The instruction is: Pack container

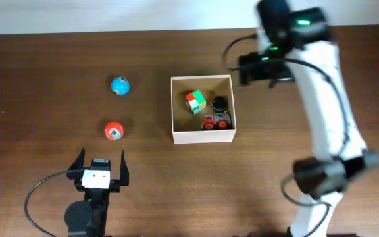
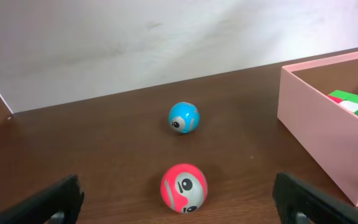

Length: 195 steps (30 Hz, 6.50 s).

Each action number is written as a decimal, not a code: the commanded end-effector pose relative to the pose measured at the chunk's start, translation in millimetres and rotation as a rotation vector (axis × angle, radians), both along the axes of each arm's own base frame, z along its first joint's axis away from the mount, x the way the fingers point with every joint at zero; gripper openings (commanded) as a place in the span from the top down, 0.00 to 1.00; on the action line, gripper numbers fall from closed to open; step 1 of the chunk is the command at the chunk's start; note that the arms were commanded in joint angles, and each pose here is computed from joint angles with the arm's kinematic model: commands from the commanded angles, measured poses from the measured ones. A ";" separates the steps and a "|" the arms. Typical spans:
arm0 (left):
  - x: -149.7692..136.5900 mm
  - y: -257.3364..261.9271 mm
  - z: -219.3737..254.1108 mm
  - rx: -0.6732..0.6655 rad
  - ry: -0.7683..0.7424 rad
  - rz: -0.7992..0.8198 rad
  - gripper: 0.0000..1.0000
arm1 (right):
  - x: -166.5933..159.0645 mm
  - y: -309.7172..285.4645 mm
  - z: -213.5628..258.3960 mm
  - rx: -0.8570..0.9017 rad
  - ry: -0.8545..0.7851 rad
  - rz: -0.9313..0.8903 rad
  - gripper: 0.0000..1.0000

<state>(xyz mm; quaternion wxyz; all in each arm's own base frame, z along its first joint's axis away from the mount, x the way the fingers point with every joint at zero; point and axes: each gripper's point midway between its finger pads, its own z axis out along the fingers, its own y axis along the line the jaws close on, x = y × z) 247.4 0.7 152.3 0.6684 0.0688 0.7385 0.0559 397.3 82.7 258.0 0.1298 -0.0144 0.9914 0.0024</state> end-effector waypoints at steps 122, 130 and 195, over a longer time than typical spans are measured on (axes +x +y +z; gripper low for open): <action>61.7 -28.0 100.6 -0.140 0.454 -0.150 0.01 | -208.3 -98.2 35.1 0.065 -0.756 -0.217 0.01; 93.5 -11.4 67.2 -0.216 0.835 0.001 0.01 | -208.3 -98.2 35.1 0.065 -0.756 -0.217 0.01; 112.8 10.3 -147.8 -0.170 1.441 0.182 0.03 | -208.3 -98.2 35.1 0.065 -0.756 -0.217 0.01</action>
